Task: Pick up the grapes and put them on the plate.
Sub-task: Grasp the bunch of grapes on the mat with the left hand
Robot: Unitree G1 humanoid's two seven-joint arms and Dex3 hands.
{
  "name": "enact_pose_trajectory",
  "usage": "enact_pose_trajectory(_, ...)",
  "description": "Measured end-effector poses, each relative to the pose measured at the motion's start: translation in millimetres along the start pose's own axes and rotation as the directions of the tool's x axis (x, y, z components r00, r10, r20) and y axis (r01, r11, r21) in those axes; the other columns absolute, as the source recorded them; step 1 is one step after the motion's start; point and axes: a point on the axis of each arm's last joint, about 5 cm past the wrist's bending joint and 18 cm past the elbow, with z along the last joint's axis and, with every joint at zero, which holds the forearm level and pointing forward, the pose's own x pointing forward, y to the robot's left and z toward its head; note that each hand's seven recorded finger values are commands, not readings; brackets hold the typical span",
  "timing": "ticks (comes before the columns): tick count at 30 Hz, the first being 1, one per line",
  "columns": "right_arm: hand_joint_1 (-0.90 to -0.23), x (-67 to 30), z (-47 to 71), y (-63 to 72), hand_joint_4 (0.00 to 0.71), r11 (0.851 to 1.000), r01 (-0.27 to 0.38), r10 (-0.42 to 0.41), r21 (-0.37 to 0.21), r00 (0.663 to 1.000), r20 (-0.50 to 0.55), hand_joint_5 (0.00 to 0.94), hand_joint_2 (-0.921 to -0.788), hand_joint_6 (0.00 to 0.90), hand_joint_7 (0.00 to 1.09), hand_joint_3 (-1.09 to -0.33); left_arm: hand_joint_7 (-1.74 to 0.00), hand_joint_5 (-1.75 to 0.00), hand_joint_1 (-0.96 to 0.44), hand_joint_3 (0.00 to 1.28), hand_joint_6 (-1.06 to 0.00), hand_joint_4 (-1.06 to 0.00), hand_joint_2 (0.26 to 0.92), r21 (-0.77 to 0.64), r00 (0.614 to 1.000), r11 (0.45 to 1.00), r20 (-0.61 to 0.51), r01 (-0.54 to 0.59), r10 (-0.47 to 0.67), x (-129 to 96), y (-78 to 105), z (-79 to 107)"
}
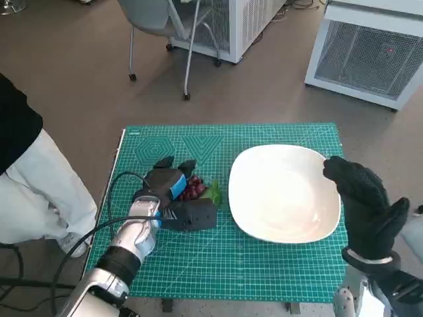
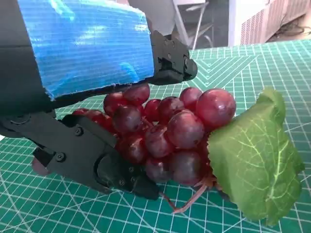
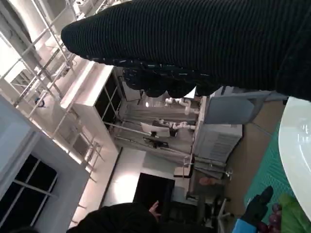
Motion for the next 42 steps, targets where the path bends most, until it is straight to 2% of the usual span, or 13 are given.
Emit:
enact_pose_trajectory(15,-0.39,0.1,1.4,0.5,0.424,1.0,-0.005,0.005,-0.007,1.0,0.003,0.447,-0.921,0.18,0.87,-0.634,0.0,0.0,-0.36,0.0,-0.21,-0.1,0.79,-0.018,0.997,0.997,-0.025,0.076,-0.077,5,3.0,3.9)
enact_pose_trajectory(20,-0.39,0.1,1.4,0.5,0.423,1.0,-0.005,0.005,-0.004,1.0,0.0,0.448,-0.921,0.18,0.87,-0.634,-0.01,-0.01,-0.27,0.0,-0.23,-0.13,0.785,-0.034,0.994,0.994,-0.032,0.104,-0.105,6,4.4,4.8)
enact_pose_trajectory(21,-0.39,0.1,1.4,0.5,0.423,1.0,-0.005,0.005,-0.004,1.0,-0.001,0.449,-0.921,0.18,0.87,-0.634,-0.03,-0.04,-0.22,0.01,-0.28,-0.19,0.792,-0.036,0.994,0.994,-0.032,0.106,-0.107,7,4.6,4.8)
enact_pose_trajectory(23,-0.39,0.0,1.5,0.5,0.423,1.0,-0.005,0.005,-0.003,1.0,-0.002,0.449,-0.921,0.18,0.87,-0.633,-0.08,-0.19,-0.09,0.03,-0.43,-0.39,0.824,-0.039,0.994,0.994,-0.027,0.1,-0.101,7,4.4,4.9)
enact_pose_trajectory(24,-0.39,-0.1,1.5,0.5,0.423,1.0,-0.005,0.005,-0.003,1.0,-0.003,0.45,-0.921,0.181,0.87,-0.633,-0.11,-0.37,0.0,0.04,-0.53,-0.5,0.847,-0.039,0.995,0.995,-0.021,0.092,-0.093,7,4.1,4.9)
enact_pose_trajectory(25,-0.39,-0.2,1.6,0.5,0.423,1.0,-0.005,0.005,-0.003,1.0,-0.003,0.45,-0.921,0.181,0.87,-0.633,-0.13,-0.57,0.09,0.06,-0.61,-0.56,0.866,-0.038,0.997,0.996,-0.014,0.08,-0.081,7,3.6,4.9)
enact_pose_trajectory(26,-0.39,-0.4,1.8,0.5,0.423,1.0,-0.005,0.005,-0.003,1.0,-0.003,0.45,-0.921,0.181,0.87,-0.633,-0.21,-0.76,0.15,0.07,-0.65,-0.58,0.881,-0.035,0.998,0.997,-0.006,0.066,-0.067,7,2.8,4.7)
enact_pose_trajectory(27,-0.39,-0.5,1.9,0.4,0.423,1.0,-0.005,0.005,-0.003,1.0,-0.003,0.45,-0.921,0.181,0.87,-0.633,-0.36,-0.95,0.17,0.1,-0.66,-0.58,0.894,-0.031,0.999,0.998,0.002,0.052,-0.052,6,1.9,4.6)
enact_pose_trajectory(30,-0.39,-0.8,2.5,0.2,0.423,1.0,-0.006,0.006,-0.004,1.0,-0.003,0.451,-0.921,0.181,0.87,-0.633,-0.98,-1.24,0.07,0.2,-0.55,-0.51,0.902,-0.012,1.0,1.0,0.024,0.009,-0.009,6,-1.3,3.7)
enact_pose_trajectory(33,-0.39,-0.7,2.8,-0.2,0.423,1.0,-0.006,0.006,-0.005,1.0,-0.003,0.451,-0.921,0.181,0.87,-0.633,-1.24,-1.34,0.03,0.24,-0.5,-0.48,0.905,0.008,0.999,1.0,0.043,-0.026,0.026,5,-4.6,3.1)
enact_pose_trajectory(36,-0.39,-0.7,3.1,-0.7,0.422,1.0,-0.006,0.006,-0.006,1.0,-0.004,0.452,-0.921,0.181,0.87,-0.634,-1.32,-1.38,0.01,0.25,-0.48,-0.47,0.91,0.017,0.998,0.999,0.052,-0.041,0.041,4,-7.4,2.8)
enact_pose_trajectory(39,-0.39,-0.7,3.2,-1.0,0.422,1.0,-0.006,0.006,-0.007,1.0,-0.004,0.452,-0.921,0.181,0.87,-0.634,-1.32,-1.41,0.01,0.25,-0.48,-0.46,0.912,0.024,0.998,0.999,0.055,-0.044,0.043,3,-9.8,2.3)
enact_pose_trajectory(42,-0.391,-0.7,3.3,-1.3,0.422,1.0,-0.006,0.006,-0.008,1.0,-0.004,0.452,-0.921,0.182,0.87,-0.633,-1.17,-1.52,0.01,0.23,-0.53,-0.45,0.916,0.026,0.998,0.999,0.055,-0.037,0.036,3,-11.1,1.9)
